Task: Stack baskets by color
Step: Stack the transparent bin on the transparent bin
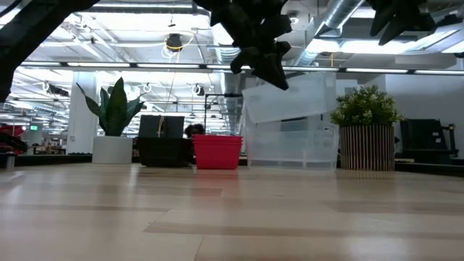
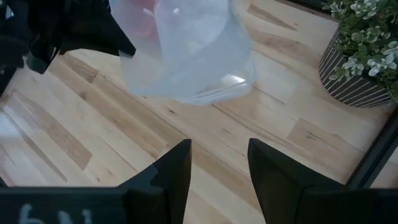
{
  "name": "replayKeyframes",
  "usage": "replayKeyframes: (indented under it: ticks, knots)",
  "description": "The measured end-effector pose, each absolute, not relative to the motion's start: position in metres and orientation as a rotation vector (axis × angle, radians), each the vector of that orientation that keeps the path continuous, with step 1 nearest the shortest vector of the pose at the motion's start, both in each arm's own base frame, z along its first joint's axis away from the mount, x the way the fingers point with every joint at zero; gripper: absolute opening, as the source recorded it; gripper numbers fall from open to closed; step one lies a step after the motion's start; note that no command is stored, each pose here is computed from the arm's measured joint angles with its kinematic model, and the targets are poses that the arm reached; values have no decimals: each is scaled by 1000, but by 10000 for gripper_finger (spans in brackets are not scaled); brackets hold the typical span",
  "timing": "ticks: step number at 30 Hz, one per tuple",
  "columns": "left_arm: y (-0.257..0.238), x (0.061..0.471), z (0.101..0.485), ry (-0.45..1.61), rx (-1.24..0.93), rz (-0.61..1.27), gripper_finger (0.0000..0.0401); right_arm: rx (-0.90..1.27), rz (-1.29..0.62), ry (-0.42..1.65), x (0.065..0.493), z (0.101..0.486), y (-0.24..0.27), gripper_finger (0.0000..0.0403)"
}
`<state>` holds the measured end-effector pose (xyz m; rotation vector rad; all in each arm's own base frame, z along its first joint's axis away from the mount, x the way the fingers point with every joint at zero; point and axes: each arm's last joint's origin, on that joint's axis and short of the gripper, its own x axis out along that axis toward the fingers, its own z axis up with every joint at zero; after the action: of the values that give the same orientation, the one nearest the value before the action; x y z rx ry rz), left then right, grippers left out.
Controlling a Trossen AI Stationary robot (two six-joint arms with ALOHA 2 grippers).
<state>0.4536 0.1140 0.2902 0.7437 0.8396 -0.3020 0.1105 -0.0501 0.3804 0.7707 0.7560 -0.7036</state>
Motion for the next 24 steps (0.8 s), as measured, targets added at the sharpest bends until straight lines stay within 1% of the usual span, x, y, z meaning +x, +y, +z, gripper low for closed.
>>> replayKeyframes:
  ticks: [7,11,14,24]
  knots:
    - [114,453,289,844,756,-329,0,771,-703,756,111,380,-50,179]
    - [115,456,272,896,755,-362,0,771,-703,756,111,380,-50,179]
    - [114,459,267,927,768,-342,0,771,-703,756,111,380,-50,179]
    - [113,457,269,960,801,-323,0,762,-697,760,110,380,-50,179]
